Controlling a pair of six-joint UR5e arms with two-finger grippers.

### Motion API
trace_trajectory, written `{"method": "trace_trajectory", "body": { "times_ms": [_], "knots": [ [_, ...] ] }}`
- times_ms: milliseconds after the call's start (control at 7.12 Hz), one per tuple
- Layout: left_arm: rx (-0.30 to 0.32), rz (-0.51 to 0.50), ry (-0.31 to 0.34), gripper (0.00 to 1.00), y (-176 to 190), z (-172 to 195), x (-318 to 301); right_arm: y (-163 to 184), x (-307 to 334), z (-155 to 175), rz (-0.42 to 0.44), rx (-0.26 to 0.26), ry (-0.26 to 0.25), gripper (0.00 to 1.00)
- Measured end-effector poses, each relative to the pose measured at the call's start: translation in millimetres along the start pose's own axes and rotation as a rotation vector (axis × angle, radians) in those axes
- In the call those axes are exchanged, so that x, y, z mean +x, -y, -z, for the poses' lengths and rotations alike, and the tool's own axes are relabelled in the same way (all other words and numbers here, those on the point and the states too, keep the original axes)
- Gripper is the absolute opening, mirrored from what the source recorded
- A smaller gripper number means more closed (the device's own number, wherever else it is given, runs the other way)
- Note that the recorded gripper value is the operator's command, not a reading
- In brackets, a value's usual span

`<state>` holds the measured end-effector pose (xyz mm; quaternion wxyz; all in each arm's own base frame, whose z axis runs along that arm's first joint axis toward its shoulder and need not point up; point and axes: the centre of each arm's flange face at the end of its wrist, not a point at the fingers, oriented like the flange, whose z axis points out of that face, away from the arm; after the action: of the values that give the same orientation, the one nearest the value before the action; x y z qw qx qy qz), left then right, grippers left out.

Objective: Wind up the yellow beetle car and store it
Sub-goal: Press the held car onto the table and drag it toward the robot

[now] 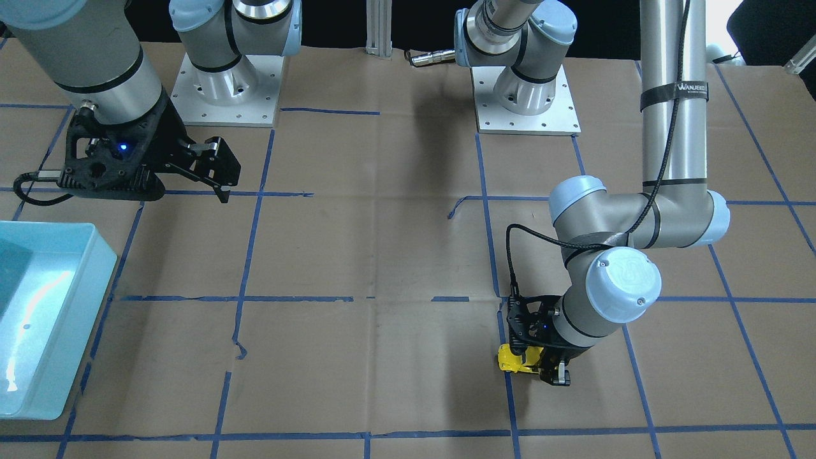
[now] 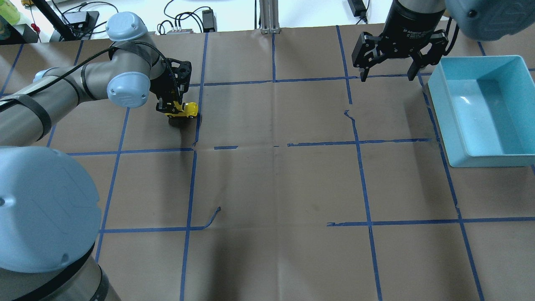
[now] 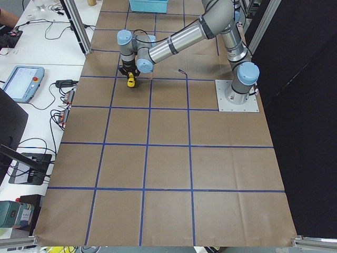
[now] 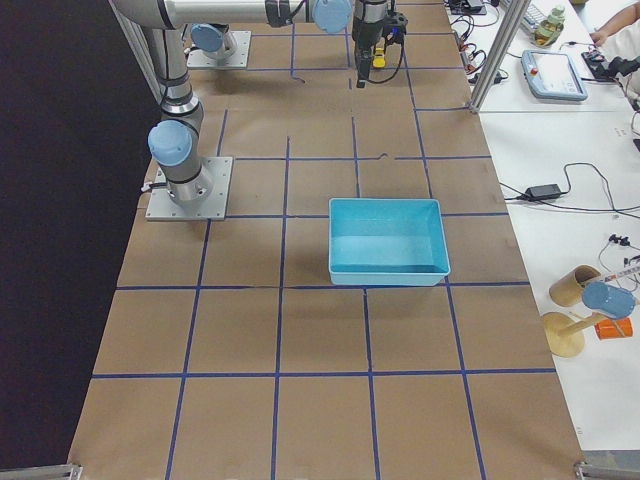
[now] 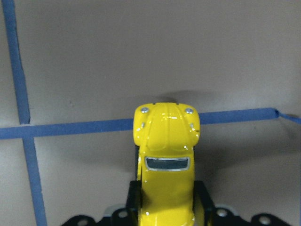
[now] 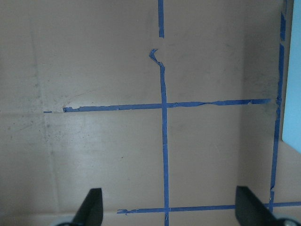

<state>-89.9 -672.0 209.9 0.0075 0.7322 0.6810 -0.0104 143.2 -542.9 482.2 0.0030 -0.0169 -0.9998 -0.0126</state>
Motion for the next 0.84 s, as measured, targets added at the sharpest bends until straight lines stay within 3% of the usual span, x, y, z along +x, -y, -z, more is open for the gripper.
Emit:
{"method": "trace_trajectory", "body": {
  "times_ms": [842],
  "knots": [
    [-0.004,0.003,-0.015,0.00,-6.7,-8.8,1.1,0.1,-0.2,0.1,0.000,0.001,0.002,1.00]
  ]
}}
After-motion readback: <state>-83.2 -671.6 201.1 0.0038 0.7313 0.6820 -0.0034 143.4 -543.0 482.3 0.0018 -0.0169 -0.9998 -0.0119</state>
